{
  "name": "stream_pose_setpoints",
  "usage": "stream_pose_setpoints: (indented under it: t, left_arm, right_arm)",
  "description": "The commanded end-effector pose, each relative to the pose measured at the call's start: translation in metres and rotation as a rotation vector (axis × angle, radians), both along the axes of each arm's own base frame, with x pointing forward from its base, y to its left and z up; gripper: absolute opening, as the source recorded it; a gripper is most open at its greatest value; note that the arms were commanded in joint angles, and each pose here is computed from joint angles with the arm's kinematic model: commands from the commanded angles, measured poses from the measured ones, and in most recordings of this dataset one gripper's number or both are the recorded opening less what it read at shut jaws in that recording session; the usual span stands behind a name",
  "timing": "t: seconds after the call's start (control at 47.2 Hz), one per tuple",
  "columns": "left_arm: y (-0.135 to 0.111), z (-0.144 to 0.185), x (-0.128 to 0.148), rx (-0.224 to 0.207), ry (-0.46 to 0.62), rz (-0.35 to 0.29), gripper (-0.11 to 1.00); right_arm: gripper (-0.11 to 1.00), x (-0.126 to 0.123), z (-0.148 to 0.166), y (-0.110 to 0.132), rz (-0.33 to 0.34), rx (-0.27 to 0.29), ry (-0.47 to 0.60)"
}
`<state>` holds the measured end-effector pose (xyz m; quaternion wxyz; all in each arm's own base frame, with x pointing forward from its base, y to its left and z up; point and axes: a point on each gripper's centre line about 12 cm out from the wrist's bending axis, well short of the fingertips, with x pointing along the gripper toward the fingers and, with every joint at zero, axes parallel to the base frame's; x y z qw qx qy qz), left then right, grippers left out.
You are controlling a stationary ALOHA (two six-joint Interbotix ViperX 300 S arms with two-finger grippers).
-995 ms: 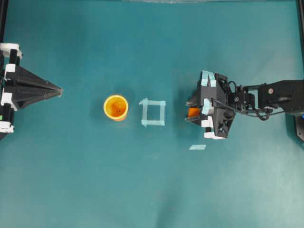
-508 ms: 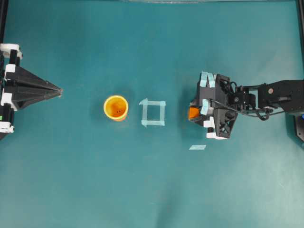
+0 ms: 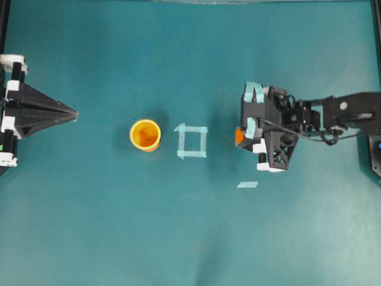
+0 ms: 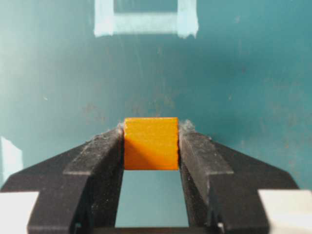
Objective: Move the block to the right with right arm.
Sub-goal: 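Lift the orange cube and carry it right off the table edge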
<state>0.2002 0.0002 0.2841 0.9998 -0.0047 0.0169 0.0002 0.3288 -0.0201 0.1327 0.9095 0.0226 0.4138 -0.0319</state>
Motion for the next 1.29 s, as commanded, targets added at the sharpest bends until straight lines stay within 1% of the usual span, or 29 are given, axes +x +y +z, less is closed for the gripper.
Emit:
stream_pose_setpoints:
  t: [0.0,0.085,0.317,0.55,0.677,0.825,1.037,1.27]
  left_arm:
    - [0.0,0.011,0.002,0.0,-0.029,-0.002,0.0]
    - [0.0,0.01,0.002,-0.002,-0.026,-0.002,0.0]
    - [0.0,0.011,0.002,0.0,-0.029,-0.002,0.0]
    - [0.0,0.01,0.002,0.0,-0.026,-0.002,0.0]
    - [0.0,0.01,0.002,0.0,-0.026,-0.002,0.0]
    - [0.0,0.011,0.002,-0.002,-0.029,-0.002,0.0]
    - [0.0,0.01,0.003,-0.002,-0.026,-0.002,0.0]
    - [0.0,0.011,0.003,0.0,-0.026,-0.002,0.0]
  right_arm:
    - [0.4,0.008,0.03,0.0,0.002,-0.001,-0.035]
    - [0.4,0.008,0.044,0.0,0.003,-0.001,-0.029]
    - [0.4,0.007,0.063,0.0,0.001,0.002,-0.032]
    - [0.4,-0.001,0.084,0.001,0.003,-0.001,-0.075]
    - [0.4,-0.01,0.096,0.002,0.004,-0.001,-0.088]
    - [0.4,-0.028,0.108,0.003,0.004,0.002,-0.072]
    - [0.4,-0.063,0.115,0.006,0.004,0.007,-0.037]
    - [0.4,-0.106,0.135,0.01,0.002,0.025,-0.074]
